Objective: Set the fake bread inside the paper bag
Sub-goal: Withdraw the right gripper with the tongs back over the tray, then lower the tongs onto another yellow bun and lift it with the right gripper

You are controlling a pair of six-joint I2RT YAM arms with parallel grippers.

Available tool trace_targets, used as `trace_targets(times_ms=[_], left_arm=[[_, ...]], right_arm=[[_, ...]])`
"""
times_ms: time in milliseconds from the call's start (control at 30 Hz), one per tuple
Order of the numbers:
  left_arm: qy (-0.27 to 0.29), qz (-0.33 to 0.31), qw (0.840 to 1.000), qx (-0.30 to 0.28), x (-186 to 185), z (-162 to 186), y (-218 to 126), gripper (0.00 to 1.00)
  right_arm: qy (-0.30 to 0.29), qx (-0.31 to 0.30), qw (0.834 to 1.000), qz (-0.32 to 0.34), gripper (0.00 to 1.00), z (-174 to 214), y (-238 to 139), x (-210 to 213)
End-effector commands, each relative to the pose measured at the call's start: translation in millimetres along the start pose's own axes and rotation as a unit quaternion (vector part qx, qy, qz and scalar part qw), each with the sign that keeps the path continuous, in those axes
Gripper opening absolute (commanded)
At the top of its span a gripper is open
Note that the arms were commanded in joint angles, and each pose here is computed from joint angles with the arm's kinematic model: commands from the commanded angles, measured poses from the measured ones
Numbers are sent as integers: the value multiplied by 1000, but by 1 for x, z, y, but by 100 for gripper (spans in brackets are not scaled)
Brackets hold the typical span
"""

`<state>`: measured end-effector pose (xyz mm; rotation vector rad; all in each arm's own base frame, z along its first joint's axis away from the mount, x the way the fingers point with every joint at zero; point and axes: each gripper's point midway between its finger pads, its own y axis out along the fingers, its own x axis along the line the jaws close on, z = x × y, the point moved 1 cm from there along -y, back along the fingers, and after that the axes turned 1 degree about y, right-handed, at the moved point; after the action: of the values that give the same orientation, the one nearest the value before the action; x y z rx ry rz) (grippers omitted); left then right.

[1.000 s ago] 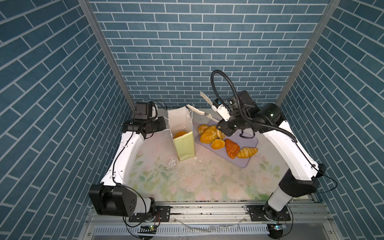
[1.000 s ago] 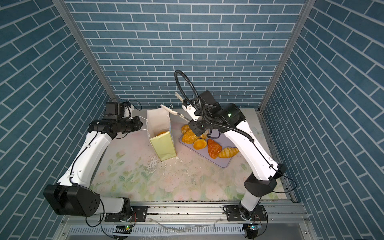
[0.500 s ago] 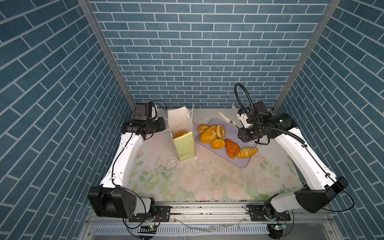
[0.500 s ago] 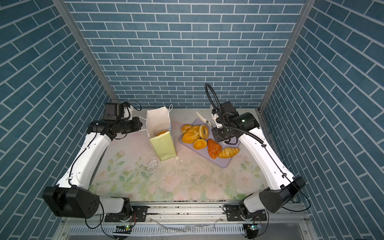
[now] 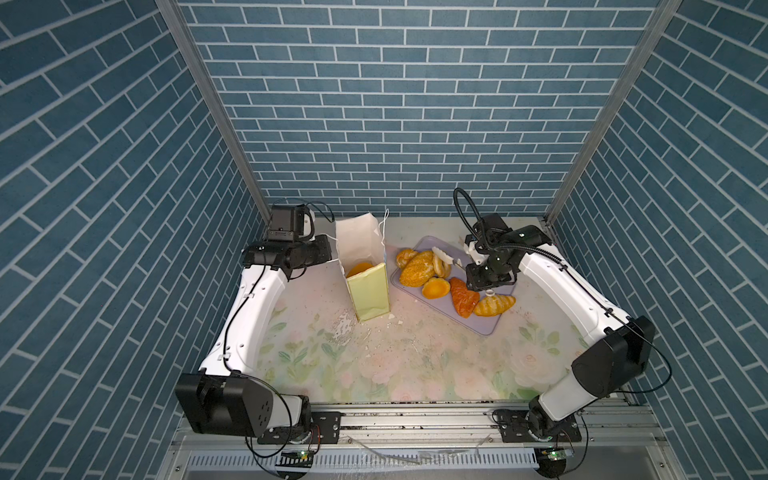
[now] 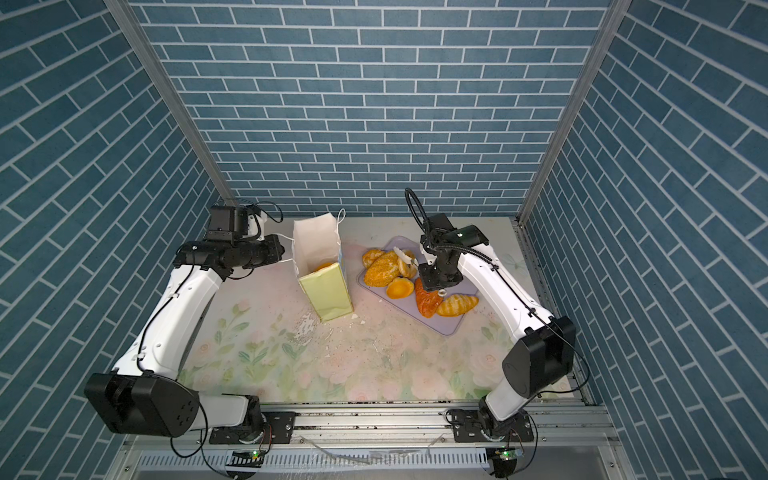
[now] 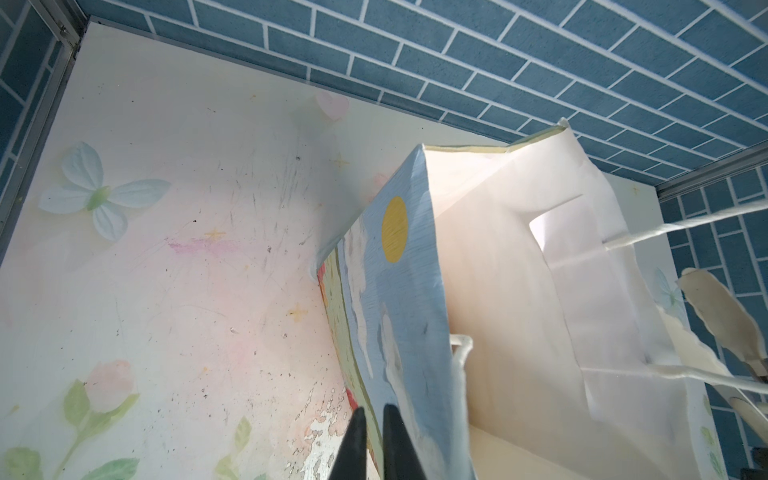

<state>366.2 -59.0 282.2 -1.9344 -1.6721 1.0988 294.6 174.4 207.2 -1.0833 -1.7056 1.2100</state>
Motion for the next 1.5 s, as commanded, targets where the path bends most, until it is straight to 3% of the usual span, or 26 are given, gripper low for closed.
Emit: trace_targets(times_ms=[0,533,1167,1467], left_arm=[[2,-2,1000,2,2,4,-5,12],[-2,-5,1000,8,4,6,-1,11],[-5,-9,1000,9,5,5,-1,10],[-8,-11,1000,8,5,6,-5,9]], right_arm=[[4,-3,1000,-8,41,-10,5,3],[31,44,998,-30,37,-13,57,5],[40,69,995,-52,40,-4,78,0],[55,83,991,-94,35,5,80,-4]])
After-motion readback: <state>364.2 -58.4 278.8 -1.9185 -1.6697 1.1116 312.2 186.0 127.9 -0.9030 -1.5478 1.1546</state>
